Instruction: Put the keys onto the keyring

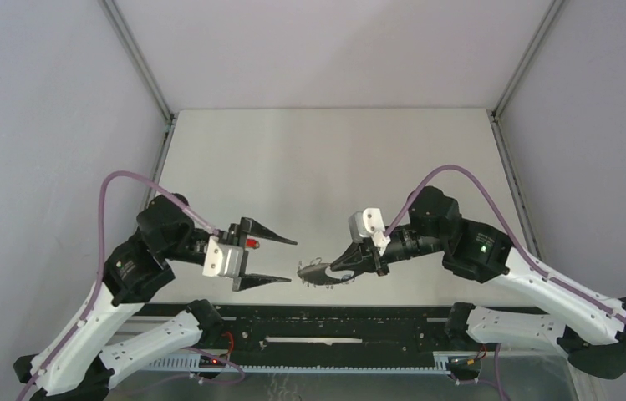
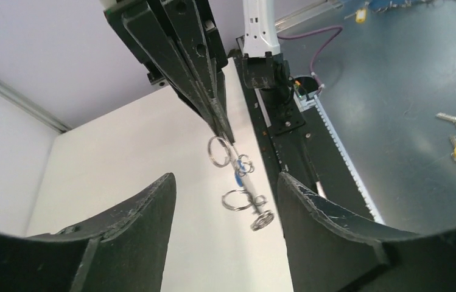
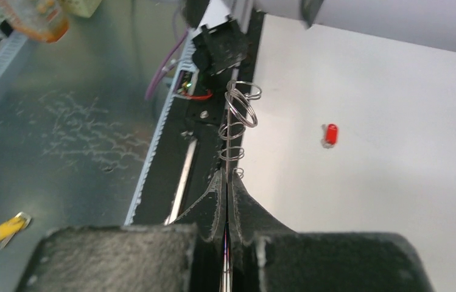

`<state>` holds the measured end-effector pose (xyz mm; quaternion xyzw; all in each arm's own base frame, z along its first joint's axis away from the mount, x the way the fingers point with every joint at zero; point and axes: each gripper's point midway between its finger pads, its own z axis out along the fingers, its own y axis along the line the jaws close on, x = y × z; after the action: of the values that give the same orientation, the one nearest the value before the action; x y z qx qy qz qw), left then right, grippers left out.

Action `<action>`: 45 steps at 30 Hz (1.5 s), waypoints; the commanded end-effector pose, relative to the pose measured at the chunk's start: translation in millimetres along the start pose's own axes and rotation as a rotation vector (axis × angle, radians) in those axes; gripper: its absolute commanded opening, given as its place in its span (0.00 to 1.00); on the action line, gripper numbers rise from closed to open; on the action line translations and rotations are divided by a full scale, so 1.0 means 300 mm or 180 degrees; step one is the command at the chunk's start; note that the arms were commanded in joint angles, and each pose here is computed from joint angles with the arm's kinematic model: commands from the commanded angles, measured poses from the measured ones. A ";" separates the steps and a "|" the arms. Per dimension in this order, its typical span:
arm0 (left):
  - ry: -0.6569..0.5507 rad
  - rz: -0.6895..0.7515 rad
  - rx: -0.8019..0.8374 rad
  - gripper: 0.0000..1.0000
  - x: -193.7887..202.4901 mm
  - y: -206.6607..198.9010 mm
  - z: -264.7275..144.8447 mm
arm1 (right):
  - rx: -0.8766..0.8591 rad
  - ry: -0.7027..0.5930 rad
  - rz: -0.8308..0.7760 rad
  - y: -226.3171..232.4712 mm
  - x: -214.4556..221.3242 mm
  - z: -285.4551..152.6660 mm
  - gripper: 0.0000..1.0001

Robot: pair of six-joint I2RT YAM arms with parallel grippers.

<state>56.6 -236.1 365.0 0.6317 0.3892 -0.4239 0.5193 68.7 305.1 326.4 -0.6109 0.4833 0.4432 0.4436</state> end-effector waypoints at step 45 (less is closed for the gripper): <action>-0.0077 0.0083 0.0776 0.32 0.026 -0.144 0.060 | -0.1338 -0.0030 0.0632 0.052 -0.051 0.115 0.00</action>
<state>23.2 -246.2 335.7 0.6934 0.3348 -0.4536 0.4486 31.0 336.6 318.2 -0.6434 0.4307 0.5906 0.2272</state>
